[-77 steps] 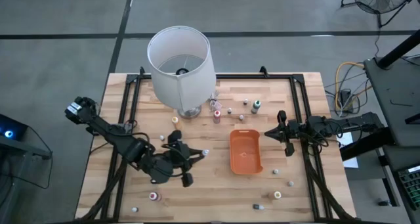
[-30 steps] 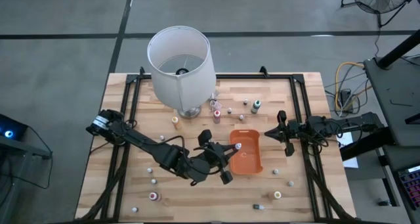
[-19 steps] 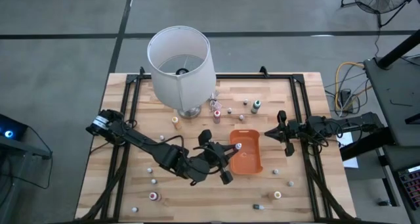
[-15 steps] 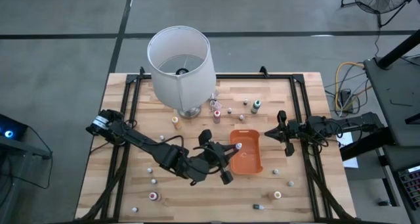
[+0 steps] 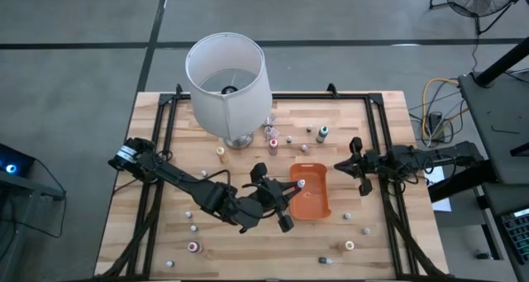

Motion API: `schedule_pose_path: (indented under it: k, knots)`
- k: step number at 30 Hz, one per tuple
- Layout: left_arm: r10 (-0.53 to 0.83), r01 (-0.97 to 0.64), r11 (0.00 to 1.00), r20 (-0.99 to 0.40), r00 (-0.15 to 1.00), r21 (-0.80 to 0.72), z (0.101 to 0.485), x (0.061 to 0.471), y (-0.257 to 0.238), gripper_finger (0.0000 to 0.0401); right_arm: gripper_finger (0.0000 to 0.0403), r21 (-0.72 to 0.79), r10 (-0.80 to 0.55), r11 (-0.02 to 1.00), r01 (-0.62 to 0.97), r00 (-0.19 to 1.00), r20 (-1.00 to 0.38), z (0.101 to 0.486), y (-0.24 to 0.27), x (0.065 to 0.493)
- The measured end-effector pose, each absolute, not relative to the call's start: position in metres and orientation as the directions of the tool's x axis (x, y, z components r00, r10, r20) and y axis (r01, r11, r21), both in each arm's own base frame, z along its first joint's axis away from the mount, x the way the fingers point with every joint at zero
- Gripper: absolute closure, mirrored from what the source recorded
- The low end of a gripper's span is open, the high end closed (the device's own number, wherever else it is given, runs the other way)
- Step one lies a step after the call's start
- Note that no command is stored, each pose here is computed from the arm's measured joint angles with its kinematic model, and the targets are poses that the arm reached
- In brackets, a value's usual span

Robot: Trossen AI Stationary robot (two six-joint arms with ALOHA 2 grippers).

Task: Pick & Place food coloring
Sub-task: Put the small food coloring bottle into the orange bin

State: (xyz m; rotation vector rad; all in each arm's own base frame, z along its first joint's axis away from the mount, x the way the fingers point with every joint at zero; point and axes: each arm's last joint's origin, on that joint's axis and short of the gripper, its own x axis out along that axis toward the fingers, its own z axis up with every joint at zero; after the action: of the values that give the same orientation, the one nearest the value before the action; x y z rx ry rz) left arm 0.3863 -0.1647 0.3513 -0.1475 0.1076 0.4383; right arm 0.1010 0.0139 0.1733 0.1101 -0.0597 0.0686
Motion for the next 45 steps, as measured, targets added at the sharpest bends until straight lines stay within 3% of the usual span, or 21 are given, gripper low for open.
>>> schedule_pose_path:
  k: [7, 19, 30, 39, 45]
  knots:
    - [0.415, -0.431, 0.895, -0.136, 0.9, -0.119, 0.351, 0.387, -0.163, 0.0374, 0.039, 0.125, 0.068, 0.988, -0.085, 0.988, 0.136, 0.225, 0.013, 0.094]
    - [0.384, -0.4, 0.91, -0.14, 0.913, -0.112, 0.351, 0.387, -0.164, 0.0374, 0.039, 0.084, 0.071, 0.994, -0.062, 0.992, -0.102, 0.343, 0.016, 0.11]
    - [0.35, -0.367, 0.924, -0.146, 0.925, -0.109, 0.351, 0.388, -0.165, 0.0374, 0.039, 0.1, 0.189, 0.981, -0.167, 0.937, -0.294, 0.429, 0.024, 0.138]
    - [0.351, -0.367, 0.925, -0.146, 0.925, -0.101, 0.351, 0.388, -0.164, 0.0374, 0.039, 0.123, 0.302, 0.952, -0.279, 0.803, -0.514, 0.459, 0.033, 0.169]
    - [0.351, -0.367, 0.925, -0.146, 0.925, -0.101, 0.351, 0.388, -0.164, 0.0374, 0.0382, 0.164, 0.361, 0.93, -0.329, 0.732, -0.578, 0.47, 0.039, 0.188]
